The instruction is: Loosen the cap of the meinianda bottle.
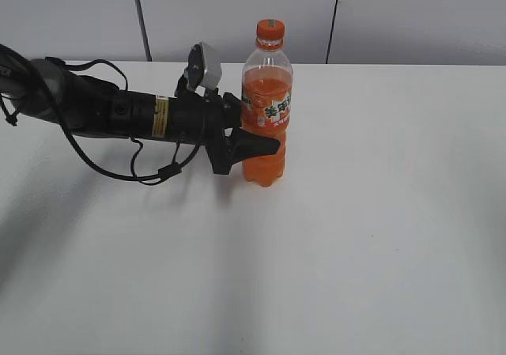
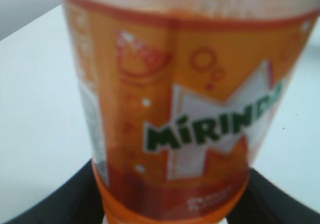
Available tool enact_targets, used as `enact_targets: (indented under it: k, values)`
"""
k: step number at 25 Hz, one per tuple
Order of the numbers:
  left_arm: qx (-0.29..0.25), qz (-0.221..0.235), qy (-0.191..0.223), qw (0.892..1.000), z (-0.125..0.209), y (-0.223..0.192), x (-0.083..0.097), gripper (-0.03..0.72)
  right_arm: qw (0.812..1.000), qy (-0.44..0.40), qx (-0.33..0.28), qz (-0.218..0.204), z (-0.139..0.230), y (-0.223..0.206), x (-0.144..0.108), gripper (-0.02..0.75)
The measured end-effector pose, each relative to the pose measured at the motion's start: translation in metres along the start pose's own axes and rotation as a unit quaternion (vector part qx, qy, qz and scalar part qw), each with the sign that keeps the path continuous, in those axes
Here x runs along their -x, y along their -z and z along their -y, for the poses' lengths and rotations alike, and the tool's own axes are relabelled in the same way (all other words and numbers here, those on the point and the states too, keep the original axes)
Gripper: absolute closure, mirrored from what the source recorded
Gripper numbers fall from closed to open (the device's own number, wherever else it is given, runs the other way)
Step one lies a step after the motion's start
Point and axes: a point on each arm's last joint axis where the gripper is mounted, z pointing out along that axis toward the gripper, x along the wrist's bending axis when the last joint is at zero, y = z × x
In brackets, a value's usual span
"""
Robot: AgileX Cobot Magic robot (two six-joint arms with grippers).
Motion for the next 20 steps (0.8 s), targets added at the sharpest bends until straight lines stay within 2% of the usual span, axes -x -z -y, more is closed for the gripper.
enact_targets:
  k: [7,16,20]
  values:
    - [-0.001,0.005,-0.003,1.000,0.000,0.000,0.001,0.283,0.994,-0.019,-0.104,-0.010,-0.080,-0.045,0.010,0.303]
    - [-0.001,0.007,-0.004,1.000,0.000,0.000,0.001,0.283,0.989,-0.045,-0.143,-0.009,-0.157,-0.105,0.017,0.303]
    - [-0.001,0.007,-0.004,1.000,0.000,0.000,0.001,0.283,0.987,-0.060,-0.148,-0.029,-0.179,-0.135,0.015,0.303]
